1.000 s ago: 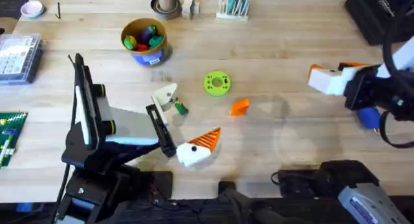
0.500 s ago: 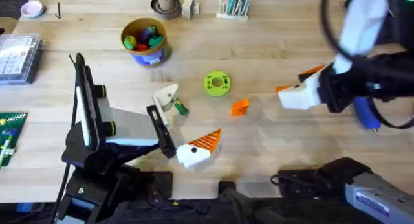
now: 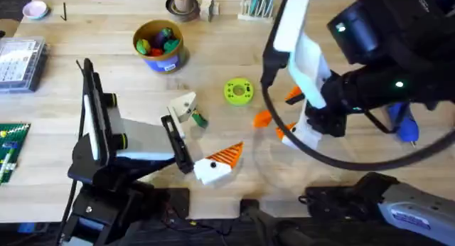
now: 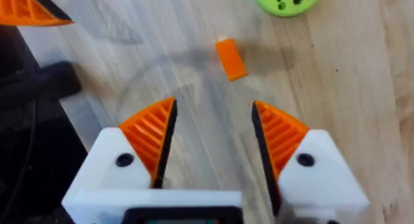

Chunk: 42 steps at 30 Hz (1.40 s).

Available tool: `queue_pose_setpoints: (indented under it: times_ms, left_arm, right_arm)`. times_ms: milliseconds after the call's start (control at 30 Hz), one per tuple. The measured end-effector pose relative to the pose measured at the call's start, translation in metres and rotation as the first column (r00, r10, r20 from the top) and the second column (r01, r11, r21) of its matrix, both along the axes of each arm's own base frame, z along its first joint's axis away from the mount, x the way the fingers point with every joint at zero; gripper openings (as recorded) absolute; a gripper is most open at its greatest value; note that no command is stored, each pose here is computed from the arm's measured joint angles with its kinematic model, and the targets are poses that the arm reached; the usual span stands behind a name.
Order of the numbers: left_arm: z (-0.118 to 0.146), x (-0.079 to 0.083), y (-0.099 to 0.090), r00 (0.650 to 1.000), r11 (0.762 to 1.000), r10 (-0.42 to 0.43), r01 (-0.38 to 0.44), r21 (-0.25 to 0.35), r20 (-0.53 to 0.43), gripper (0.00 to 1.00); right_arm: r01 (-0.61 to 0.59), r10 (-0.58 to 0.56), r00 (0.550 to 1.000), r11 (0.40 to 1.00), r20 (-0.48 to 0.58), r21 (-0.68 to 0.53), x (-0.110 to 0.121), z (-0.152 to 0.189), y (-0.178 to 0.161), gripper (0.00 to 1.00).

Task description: Pick up the gripper from the table and insert it into the empty holder that is missing its gripper. Then pick up a screw, insert it into the mounting hole, and use the screwdriver to tighten it. Finally, clean up the table by picking up the vegetable and placing it into the bucket.

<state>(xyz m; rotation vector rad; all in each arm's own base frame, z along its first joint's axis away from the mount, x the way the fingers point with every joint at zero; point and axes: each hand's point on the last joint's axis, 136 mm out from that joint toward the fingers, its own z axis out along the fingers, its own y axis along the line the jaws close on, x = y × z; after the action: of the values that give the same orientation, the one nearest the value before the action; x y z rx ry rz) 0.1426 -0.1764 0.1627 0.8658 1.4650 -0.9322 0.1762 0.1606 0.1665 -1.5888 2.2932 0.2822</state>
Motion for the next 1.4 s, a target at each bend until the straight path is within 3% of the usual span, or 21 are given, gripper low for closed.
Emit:
queue_pose_setpoints:
  times_ms: [400, 933, 1200, 1400]
  left_arm:
    - [0.000, 0.000, 0.000, 1.000, 1.000, 0.000, 0.000, 0.000, 0.000, 0.993]
    - [0.000, 0.000, 0.000, 1.000, 1.000, 0.000, 0.000, 0.000, 0.000, 0.993]
    - [0.000, 0.000, 0.000, 1.000, 1.000, 0.000, 0.000, 0.000, 0.000, 0.993]
    - [0.000, 0.000, 0.000, 1.000, 1.000, 0.000, 0.000, 0.000, 0.000, 0.993]
  right_arm:
    - [-0.196, 0.192, 0.980, 0.977, -0.048, -0.087, 0.016, -0.039, 0.014, 0.738]
    - [-0.244, 0.232, 0.965, 0.964, -0.121, -0.104, 0.024, -0.068, 0.023, 0.727]
    - [-0.248, 0.235, 0.964, 0.963, -0.122, -0.106, 0.024, -0.068, 0.023, 0.510]
    - [-0.248, 0.234, 0.964, 0.963, -0.128, -0.108, 0.022, -0.068, 0.022, 0.486]
